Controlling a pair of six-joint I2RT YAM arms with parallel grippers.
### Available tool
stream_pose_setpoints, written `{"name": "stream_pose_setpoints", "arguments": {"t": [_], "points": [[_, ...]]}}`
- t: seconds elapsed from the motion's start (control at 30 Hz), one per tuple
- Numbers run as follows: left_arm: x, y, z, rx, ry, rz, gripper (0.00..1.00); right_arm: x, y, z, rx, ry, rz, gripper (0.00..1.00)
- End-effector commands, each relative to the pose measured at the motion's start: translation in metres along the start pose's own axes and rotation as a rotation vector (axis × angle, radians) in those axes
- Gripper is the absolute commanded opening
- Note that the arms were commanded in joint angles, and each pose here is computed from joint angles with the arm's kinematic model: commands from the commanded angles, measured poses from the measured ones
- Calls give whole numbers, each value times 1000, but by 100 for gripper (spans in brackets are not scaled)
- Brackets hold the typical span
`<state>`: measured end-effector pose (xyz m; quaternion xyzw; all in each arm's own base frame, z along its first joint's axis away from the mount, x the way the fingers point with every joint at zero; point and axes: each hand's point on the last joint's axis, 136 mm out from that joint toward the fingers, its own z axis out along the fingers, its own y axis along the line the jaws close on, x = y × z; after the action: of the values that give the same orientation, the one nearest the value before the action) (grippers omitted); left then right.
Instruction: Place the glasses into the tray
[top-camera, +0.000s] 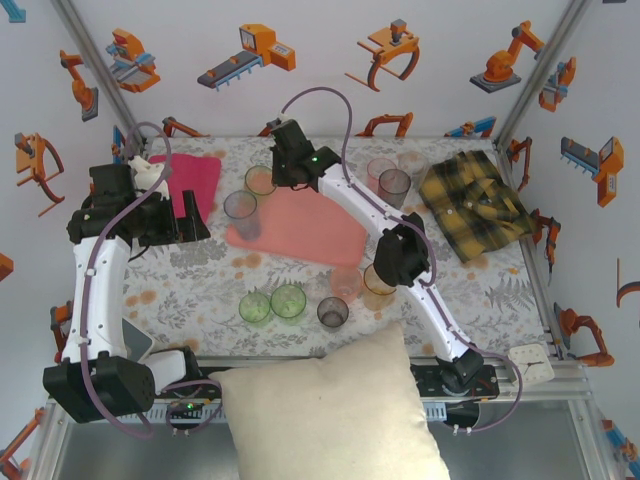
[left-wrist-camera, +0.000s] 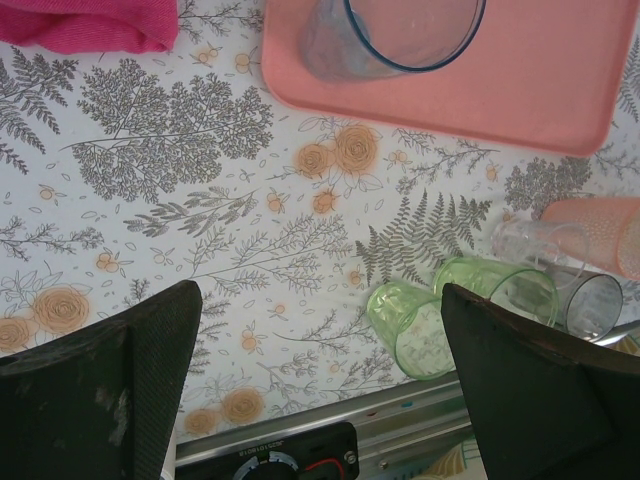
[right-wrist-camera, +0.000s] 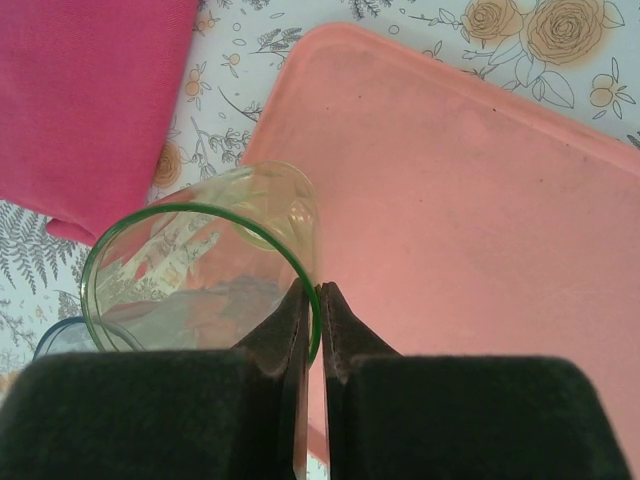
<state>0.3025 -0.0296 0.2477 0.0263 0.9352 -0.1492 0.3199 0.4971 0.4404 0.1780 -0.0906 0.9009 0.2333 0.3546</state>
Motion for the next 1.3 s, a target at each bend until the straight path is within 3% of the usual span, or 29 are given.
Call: {"name": "stream_pose_setpoints", "arguments": {"t": [0.0, 0.57, 0.87, 1.27], "points": [[-2, -2, 2, 24, -7, 7, 97, 1, 8, -2, -21, 0, 14, 11], [-2, -2, 4, 27, -1, 2, 97, -1, 10, 3, -30, -5, 19, 22], [-2, -1, 5, 28, 0, -1, 97, -3, 10, 7, -51, -6, 51, 34], [-4, -2, 6, 31, 2, -1, 97, -8, 9, 12, -84, -10, 95, 37]]}}
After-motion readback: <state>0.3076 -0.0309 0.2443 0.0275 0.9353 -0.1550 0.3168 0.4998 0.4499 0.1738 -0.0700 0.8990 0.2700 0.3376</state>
